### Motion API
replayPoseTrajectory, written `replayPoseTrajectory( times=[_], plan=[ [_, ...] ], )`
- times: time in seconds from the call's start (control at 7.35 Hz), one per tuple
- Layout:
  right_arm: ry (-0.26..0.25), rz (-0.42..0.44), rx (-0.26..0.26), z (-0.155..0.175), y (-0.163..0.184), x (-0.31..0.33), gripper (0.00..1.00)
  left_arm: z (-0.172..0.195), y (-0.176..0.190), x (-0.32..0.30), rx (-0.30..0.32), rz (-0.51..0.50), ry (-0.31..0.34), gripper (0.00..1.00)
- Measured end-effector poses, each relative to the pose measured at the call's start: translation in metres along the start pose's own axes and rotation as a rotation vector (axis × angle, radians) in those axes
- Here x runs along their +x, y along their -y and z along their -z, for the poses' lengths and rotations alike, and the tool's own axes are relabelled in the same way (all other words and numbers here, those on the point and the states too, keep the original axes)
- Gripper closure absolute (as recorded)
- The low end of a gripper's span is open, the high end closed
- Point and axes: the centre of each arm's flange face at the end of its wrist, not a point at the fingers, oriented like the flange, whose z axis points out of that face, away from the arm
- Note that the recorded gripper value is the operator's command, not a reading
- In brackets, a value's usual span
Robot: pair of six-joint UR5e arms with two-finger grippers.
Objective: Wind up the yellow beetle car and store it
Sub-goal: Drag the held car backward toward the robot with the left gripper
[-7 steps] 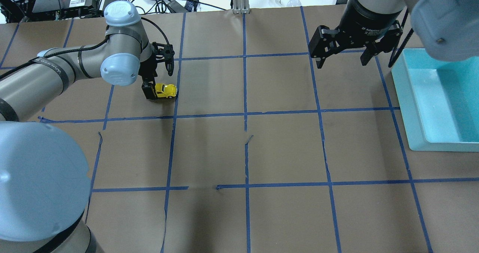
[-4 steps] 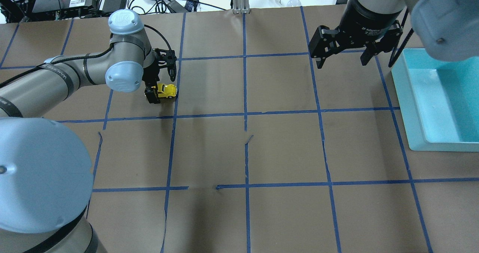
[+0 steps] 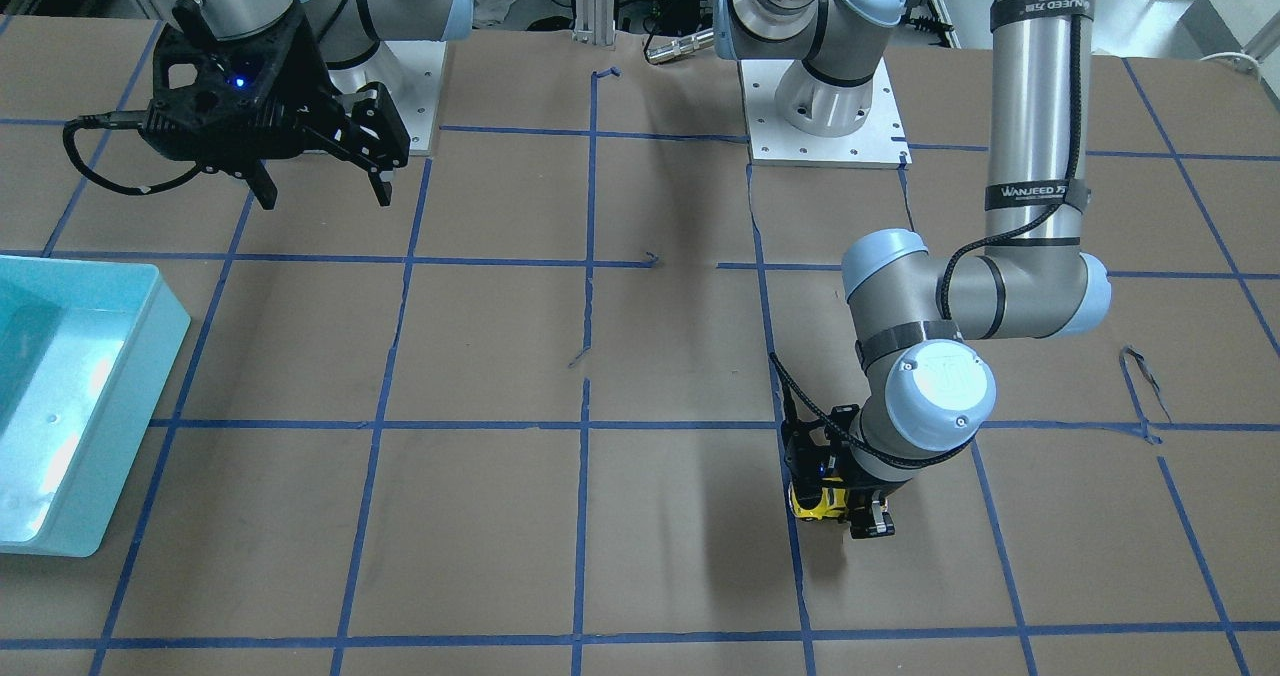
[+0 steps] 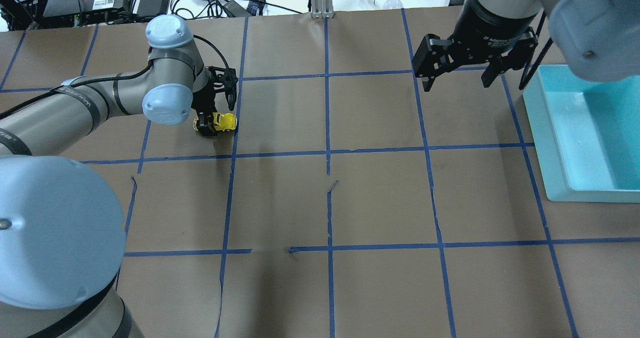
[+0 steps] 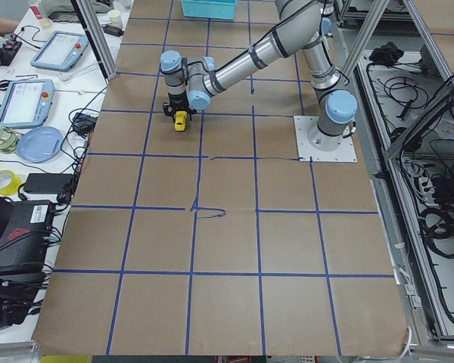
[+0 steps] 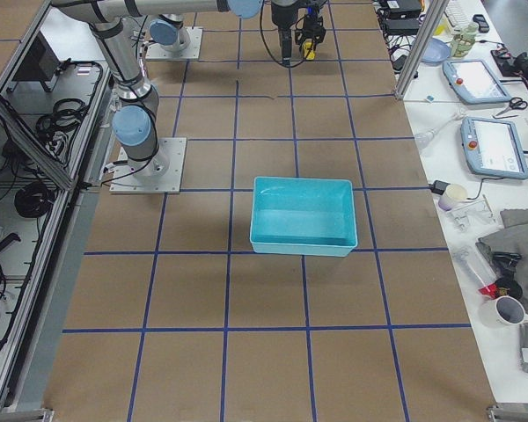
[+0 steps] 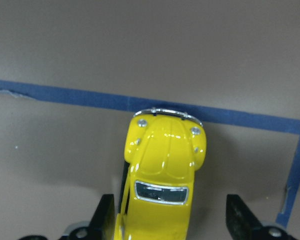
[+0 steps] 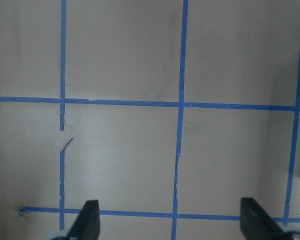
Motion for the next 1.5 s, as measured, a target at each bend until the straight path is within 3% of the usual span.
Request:
replayPoseTrajectory(
  times=[0.27, 0.41, 0.68, 1.09, 1.5],
  plan=[
    [0.0, 0.0, 0.0, 0.0, 0.0, 0.0, 0.0, 0.003, 0.0, -0.002, 0.004, -0.056, 0.025, 0.45],
    [0.0, 0.0, 0.0, 0.0, 0.0, 0.0, 0.0, 0.003, 0.0, -0.003, 0.004, -0.075, 0.034, 0.65],
    [0.0, 0.0, 0.0, 0.0, 0.0, 0.0, 0.0, 0.004, -0.001, -0.003, 0.002, -0.091, 0.037, 0.81],
    [0.0, 0.0, -0.001, 0.0, 0.0, 0.0, 0.0, 0.004, -0.006, -0.004, -0.003, -0.101, 0.041, 0.83],
    [0.007, 0.0, -0.001, 0.0, 0.0, -0.001, 0.0, -0.003, -0.036, -0.005, -0.004, -0.113, 0.063, 0.84]
  ],
)
